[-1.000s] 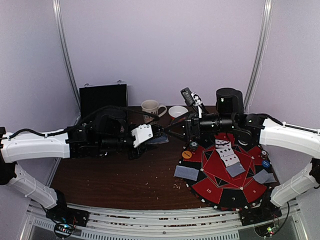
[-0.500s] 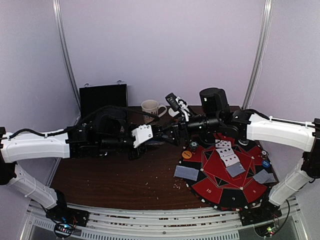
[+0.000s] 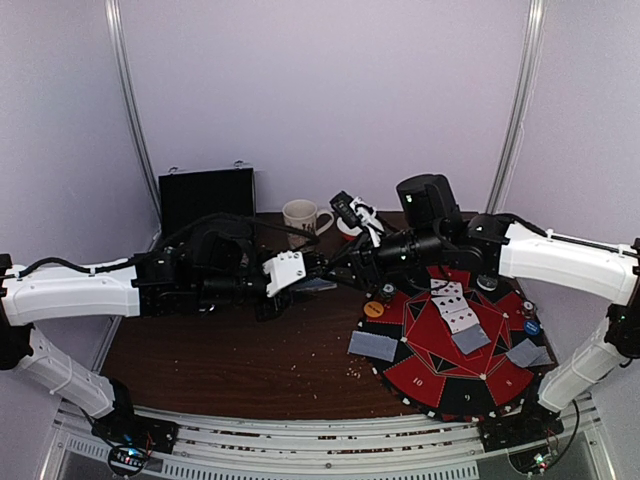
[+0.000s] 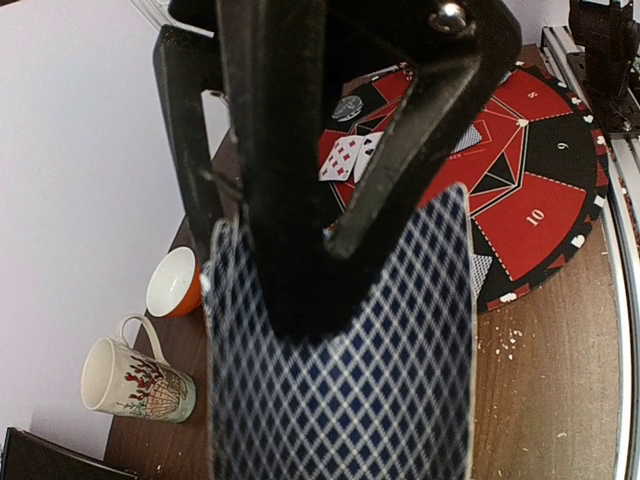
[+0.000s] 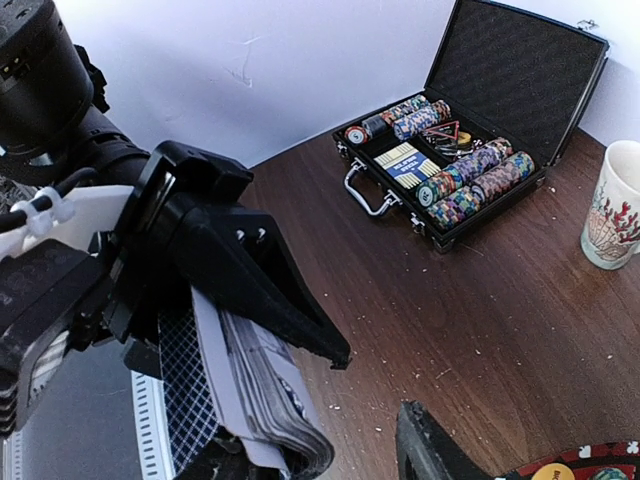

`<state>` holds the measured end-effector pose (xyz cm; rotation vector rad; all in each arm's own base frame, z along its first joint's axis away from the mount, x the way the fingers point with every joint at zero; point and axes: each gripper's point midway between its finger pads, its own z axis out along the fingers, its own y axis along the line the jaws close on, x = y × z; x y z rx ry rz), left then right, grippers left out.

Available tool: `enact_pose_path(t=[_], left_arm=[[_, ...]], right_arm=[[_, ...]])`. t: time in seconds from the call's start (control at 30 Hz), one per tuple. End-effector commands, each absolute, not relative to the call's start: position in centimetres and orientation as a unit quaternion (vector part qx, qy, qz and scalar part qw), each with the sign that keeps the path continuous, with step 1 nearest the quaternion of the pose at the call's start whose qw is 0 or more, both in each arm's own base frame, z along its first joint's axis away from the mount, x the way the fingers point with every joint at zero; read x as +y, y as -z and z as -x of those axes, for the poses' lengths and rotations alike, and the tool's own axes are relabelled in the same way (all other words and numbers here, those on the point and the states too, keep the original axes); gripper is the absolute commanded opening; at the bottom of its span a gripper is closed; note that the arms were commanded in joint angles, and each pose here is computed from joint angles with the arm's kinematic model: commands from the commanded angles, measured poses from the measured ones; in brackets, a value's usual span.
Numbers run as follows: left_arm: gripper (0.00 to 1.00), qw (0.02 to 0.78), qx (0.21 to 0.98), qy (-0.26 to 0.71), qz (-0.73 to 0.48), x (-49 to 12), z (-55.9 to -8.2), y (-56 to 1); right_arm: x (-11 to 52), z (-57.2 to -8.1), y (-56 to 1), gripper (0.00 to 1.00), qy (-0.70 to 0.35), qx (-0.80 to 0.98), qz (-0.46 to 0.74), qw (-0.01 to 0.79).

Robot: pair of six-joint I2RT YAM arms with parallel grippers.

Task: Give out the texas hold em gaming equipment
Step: Pick up the poker card from the face-down deck piles, then distribute the poker card in the community card area.

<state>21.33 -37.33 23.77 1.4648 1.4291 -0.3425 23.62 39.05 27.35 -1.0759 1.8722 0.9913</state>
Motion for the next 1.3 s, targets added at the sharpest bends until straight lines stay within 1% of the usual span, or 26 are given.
enact_pose_path(t=[0.0,0.1,0.33,0.37,0.43,0.67,0.83,0.97,1.03,1.07,1.17,1.23,1.27], left_arm=[[0.32,0.545,0.568,0.157,-0.597,-37.8,-21.1,-26.4],[0.32,0.544,0.569,0.156,-0.597,-37.9,-21.1,-26.3],[0.32,0.544,0.572,0.152,-0.595,-37.8,-21.3,-26.1],[0.32,0.544,0.572,0.151,-0.595,-37.8,-21.3,-26.2],[0.32,0.543,0.573,0.151,-0.595,-37.8,-21.4,-26.1],[0.32,0.543,0.575,0.148,-0.594,-37.8,-21.5,-26.1],[0.32,0.544,0.575,0.147,-0.593,-37.8,-21.5,-26.2],[0.32,0.545,0.576,0.144,-0.592,-37.7,-21.6,-26.2],[0.32,0.545,0.576,0.143,-0.591,-37.7,-21.6,-26.2],[0.32,0.545,0.576,0.143,-0.592,-37.7,-21.6,-26.2],[0.32,0.544,0.577,0.143,-0.593,-37.7,-21.6,-26.1],[0.32,0.544,0.577,0.142,-0.593,-37.7,-21.7,-26.1],[0.32,0.543,0.577,0.142,-0.593,-37.7,-21.7,-26.0]], right_arm=[[37.1,-24.3,-28.2,0.46,-0.347,0.749,0.409,0.390],[37.0,-23.9,-28.7,0.44,-0.351,0.746,0.412,0.387],[37.1,-23.3,-29.2,0.22,-0.361,0.746,0.418,0.371],[37.0,-23.3,-29.3,0.17,-0.358,0.747,0.420,0.370],[36.7,-23.3,-29.4,0.00,-0.348,0.750,0.423,0.371],[34.0,-23.8,-29.7,0.00,-0.288,0.773,0.426,0.370],[28.3,-25.8,-30.6,0.00,-0.198,0.791,0.432,0.387],[22.5,-26.5,-28.9,0.00,-0.126,0.809,0.435,0.374],[19.3,-26.4,-26.4,0.00,-0.059,0.828,0.442,0.340],[17.7,-26.1,-24.6,0.00,-0.022,0.839,0.448,0.308],[12.5,-23.8,-18.3,0.00,0.076,0.870,0.458,0.164],[9.5,-21.9,-14.5,0.00,0.112,0.883,0.450,0.064],[8.7,-21.3,-13.1,0.00,0.120,0.886,0.447,0.037]])
